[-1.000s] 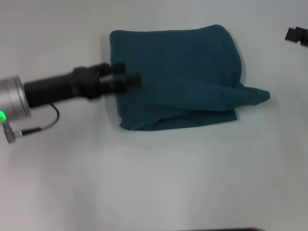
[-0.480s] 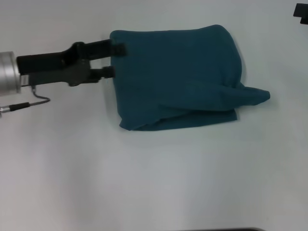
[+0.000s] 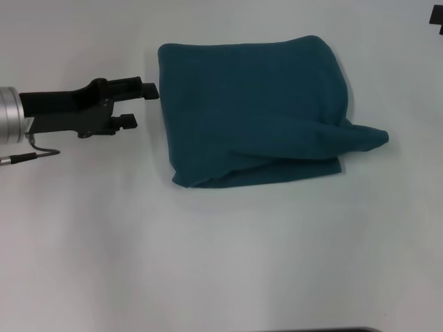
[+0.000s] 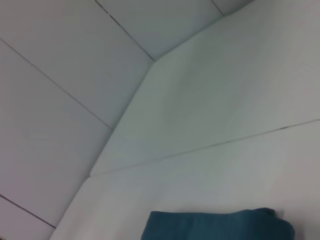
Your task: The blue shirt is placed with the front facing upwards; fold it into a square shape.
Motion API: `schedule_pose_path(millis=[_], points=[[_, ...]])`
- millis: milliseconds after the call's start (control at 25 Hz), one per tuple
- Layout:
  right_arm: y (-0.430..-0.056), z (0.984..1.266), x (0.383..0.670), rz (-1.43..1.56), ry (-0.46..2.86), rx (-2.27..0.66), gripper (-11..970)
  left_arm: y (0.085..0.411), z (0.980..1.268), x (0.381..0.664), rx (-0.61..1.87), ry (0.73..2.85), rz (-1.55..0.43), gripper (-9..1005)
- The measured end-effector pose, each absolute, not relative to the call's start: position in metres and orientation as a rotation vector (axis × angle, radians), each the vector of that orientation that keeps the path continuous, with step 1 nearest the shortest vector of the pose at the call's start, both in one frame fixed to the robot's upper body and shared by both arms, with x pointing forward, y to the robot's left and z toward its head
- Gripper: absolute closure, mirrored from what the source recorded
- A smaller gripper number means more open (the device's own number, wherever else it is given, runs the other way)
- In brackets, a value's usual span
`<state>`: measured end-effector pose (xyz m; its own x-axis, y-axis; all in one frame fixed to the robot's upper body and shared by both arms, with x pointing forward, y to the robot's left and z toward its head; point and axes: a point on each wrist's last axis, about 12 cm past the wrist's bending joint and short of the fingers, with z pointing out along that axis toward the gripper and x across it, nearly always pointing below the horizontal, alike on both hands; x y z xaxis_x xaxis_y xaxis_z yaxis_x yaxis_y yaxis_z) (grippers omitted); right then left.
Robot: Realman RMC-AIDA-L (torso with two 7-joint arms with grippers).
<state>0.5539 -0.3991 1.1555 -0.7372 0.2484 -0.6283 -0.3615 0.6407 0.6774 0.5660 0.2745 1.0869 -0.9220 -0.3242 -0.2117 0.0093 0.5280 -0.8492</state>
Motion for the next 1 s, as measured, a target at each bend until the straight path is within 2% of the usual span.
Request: schedule_pose_path(millis=[320, 1000], points=[[-0.402, 1.156, 0.554, 1.091, 2.164, -0.060, 237, 0.256, 1.077, 0.568, -0.232, 2.486, -1.295, 122], [-0.406, 1.158, 0.549, 1.116, 2.144, -0.044, 237, 0.188, 1.079, 0.590, 0.001, 2.629, -1.194, 121]])
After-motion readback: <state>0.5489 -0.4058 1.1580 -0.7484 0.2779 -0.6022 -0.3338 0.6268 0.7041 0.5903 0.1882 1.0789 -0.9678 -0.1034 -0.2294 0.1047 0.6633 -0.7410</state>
